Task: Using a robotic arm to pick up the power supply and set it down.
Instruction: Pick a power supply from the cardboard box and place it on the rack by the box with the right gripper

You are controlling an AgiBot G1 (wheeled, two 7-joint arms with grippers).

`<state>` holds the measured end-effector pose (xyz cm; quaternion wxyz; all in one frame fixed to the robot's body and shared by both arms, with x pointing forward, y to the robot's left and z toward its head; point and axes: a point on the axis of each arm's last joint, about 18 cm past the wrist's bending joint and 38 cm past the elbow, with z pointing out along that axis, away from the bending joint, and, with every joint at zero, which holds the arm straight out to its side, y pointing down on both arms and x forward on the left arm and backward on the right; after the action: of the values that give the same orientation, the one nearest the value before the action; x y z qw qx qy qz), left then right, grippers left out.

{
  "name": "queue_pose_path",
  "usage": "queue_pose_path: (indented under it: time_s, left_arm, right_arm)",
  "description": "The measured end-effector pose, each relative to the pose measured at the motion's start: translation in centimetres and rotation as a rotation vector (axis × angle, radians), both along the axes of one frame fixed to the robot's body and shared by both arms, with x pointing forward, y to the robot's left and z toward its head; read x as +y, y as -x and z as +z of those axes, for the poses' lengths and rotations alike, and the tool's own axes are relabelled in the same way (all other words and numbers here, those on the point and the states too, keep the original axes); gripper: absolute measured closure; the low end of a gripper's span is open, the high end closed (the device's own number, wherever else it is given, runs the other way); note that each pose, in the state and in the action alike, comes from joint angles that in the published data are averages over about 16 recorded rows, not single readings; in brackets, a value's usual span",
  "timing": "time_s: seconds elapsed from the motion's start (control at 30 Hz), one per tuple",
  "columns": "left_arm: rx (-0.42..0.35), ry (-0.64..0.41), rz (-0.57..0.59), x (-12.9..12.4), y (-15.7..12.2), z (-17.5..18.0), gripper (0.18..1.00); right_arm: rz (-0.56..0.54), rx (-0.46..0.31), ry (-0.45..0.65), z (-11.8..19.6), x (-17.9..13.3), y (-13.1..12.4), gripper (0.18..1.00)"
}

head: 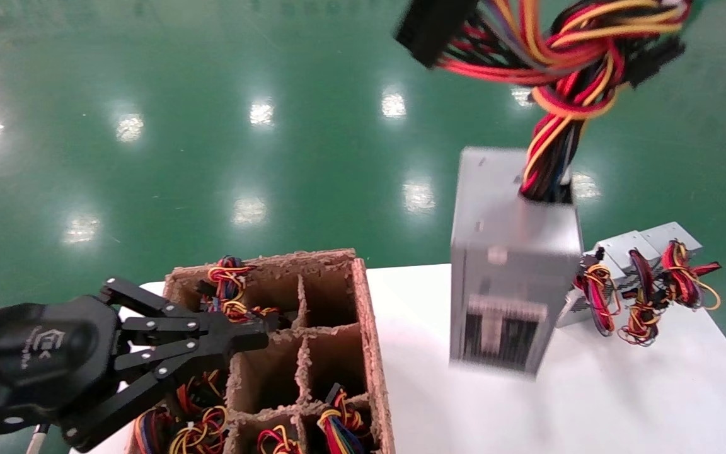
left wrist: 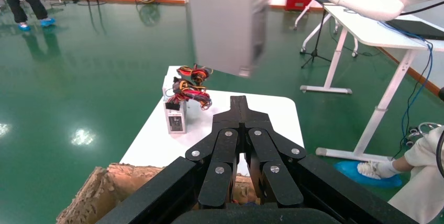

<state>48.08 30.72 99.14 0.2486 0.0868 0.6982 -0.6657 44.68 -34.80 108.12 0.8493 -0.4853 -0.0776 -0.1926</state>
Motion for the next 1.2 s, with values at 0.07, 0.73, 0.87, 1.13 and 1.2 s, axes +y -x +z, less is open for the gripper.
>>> queue_pose_path:
  time_s: [0.07,0.73,0.87,1.13,1.2]
  left_arm:
    - [0.0,0.0,0.0,0.0,0.0,0.0,0.993]
    - [0.0,0.0,0.0,0.0,0.0,0.0,0.993]
    - [0.0,0.0,0.0,0.0,0.0,0.0,0.993]
    - [0.0,0.0,0.0,0.0,0.0,0.0,0.993]
    - [0.0,0.0,0.0,0.0,0.0,0.0,0.993]
  right_arm:
    - [-0.04,0.009,-0.026,0.1,-1.0,-0.4,0.961]
    - [-0.431,0.268,-0.127,-5.3,-6.9,-6.8,0.961]
    - [-0.477,0.324,-0.134,-7.2,-6.9,-8.4,0.961]
    - [-0.54,0.435,-0.173,-11.1,-6.5,-11.8,0.962]
    - [-0.553,0.461,-0.184,-12.1,-6.4,-12.6,0.962]
